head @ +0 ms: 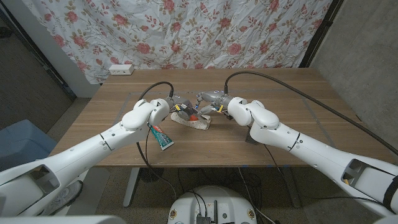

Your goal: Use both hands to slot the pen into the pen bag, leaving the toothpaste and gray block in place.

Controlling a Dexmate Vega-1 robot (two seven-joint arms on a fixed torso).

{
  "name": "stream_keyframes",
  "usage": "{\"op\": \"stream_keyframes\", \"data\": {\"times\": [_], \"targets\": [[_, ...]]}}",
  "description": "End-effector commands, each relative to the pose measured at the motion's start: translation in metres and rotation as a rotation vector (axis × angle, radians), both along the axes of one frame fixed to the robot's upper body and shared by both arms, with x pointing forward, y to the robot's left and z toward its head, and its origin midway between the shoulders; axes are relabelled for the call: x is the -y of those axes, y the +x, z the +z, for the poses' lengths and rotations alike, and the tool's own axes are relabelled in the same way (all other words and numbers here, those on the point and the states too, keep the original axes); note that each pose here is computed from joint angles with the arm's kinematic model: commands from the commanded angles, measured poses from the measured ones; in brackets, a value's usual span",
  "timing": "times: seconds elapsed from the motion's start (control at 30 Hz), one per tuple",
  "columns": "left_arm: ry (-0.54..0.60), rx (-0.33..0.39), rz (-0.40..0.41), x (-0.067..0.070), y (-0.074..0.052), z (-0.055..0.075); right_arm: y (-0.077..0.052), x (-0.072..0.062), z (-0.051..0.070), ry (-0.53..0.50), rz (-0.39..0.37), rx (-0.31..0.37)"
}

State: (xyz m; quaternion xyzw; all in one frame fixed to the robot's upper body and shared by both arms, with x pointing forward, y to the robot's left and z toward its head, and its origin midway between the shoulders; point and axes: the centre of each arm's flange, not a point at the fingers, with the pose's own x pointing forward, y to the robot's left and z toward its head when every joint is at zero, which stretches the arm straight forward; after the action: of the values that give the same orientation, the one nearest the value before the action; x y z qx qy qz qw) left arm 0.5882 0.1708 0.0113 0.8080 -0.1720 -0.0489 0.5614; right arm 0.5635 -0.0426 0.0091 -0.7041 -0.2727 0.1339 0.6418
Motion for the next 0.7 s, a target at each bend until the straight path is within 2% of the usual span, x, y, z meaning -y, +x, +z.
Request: {"op": "stream_keyframes", "data": {"times": [0.03,0.7], "targets": [[-0.005,0.003,-0.008,-0.0006,0.0019,-0.0016,-0.0033,0.0006,0.0024,0.004,-0.002,0.002],[0.006,0.009,-0.009,-0.0016,0.0010,0.0026,-0.0046,0.0097,0.0118,0.009,0.012,-0.013]]}}
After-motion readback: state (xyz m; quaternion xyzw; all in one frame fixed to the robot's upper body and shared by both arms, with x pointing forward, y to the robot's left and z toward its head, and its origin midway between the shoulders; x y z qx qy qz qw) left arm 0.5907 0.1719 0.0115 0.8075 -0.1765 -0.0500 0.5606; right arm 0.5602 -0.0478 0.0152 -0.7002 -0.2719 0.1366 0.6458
